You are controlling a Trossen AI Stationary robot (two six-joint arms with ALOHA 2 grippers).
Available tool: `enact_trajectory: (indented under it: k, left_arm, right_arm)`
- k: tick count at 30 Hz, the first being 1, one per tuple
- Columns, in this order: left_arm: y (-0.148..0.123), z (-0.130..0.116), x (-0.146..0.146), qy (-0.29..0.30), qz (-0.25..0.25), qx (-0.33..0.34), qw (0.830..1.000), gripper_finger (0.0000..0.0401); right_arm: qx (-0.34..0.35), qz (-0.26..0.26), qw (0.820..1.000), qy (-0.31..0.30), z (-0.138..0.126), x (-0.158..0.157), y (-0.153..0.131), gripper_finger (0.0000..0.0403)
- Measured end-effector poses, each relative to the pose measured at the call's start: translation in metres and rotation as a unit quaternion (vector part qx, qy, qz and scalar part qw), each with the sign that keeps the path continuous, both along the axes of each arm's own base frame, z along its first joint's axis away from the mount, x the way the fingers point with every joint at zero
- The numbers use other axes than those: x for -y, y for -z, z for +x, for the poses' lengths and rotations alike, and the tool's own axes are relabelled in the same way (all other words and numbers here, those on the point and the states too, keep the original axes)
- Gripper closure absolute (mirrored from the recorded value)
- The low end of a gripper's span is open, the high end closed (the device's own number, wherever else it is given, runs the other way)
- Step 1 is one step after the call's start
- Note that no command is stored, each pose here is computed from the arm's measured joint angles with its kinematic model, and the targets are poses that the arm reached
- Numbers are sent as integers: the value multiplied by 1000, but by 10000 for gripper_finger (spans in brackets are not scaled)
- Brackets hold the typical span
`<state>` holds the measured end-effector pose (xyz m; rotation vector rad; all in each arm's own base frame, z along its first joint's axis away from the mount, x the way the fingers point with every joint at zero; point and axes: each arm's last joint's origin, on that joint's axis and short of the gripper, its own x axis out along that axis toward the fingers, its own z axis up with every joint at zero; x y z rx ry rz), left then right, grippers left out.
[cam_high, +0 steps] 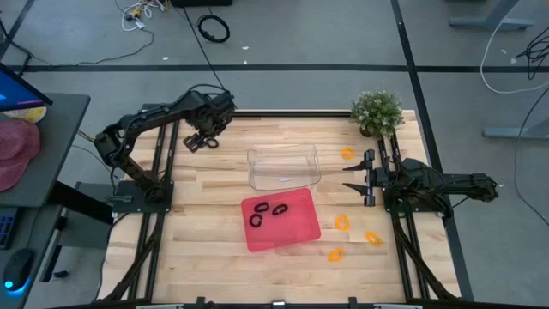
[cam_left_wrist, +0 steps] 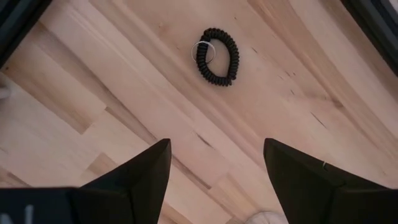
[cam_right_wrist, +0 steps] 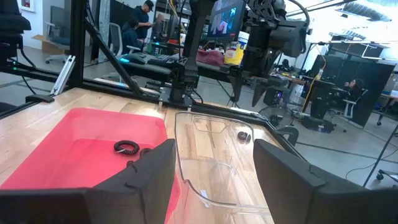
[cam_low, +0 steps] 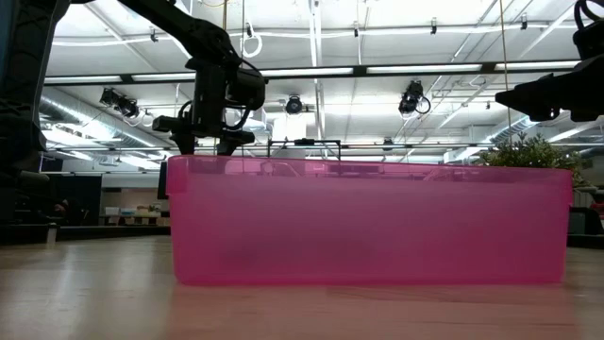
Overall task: Sort spring keychains
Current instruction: Put the black spring keychain into the red bin
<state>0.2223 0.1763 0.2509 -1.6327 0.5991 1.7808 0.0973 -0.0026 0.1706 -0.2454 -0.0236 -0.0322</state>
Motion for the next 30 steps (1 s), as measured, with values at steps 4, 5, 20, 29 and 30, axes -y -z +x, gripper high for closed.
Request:
enact_trajectory:
  k: [4, 5, 20, 29, 30]
  left_arm:
    - [0, -1, -4, 1, 8, 2, 1000, 142]
    - [0, -1, -5, 1, 12, 4, 1000, 142]
    - [0, -6, -11, -3, 18, 0, 1000, 142]
    - [0, -14, -20, -18, 18, -2, 1000, 142]
    - [0, -15, -21, -20, 19, -3, 1000, 142]
  right_arm:
    - [0, 0, 1000, 0, 0, 0, 0, 181]
    - [0, 0, 1000, 0, 0, 0, 0, 181]
    - [0, 0, 1000, 0, 0, 0, 0, 181]
    - [0, 0, 1000, 0, 0, 0, 0, 181]
    - [0, 0, 1000, 0, 0, 0, 0, 181]
